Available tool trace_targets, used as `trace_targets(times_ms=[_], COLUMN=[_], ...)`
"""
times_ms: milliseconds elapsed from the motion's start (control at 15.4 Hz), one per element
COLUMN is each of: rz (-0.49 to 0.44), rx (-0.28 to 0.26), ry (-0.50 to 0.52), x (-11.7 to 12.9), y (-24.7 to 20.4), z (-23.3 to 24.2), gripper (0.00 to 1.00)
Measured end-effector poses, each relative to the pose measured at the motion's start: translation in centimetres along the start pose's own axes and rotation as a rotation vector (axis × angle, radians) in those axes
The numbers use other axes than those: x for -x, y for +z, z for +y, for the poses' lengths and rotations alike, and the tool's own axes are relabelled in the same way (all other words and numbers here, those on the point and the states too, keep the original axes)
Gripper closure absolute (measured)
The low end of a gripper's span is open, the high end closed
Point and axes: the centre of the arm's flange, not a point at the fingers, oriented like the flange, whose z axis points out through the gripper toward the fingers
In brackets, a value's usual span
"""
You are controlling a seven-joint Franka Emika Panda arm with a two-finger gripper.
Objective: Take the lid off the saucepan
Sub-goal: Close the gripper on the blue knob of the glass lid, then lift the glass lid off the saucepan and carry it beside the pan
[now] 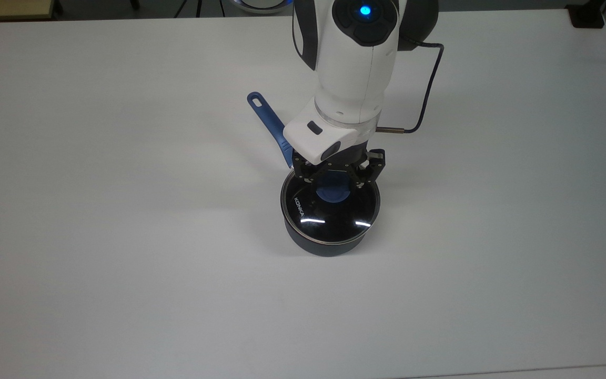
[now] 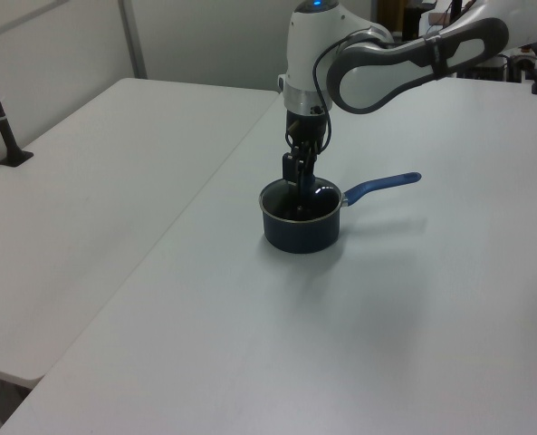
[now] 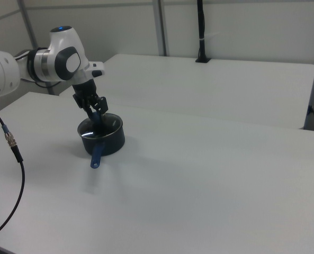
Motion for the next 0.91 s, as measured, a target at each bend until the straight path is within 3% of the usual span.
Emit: trace_targets(times_ms=[65, 326, 586, 912], rz=[0.001, 0.005, 0.055, 0.087], rx=[0.001, 0.000, -0.011, 0.002], ry=[-0.001, 0.000, 0.015, 0.038], x=[0.0, -0.1, -0.7, -1.7], y=[0.0, -0.3, -3.4, -6.8], z=[0.0, 0.1, 1.0, 8.0], gripper=[0.39, 0.39, 0.39, 0.39])
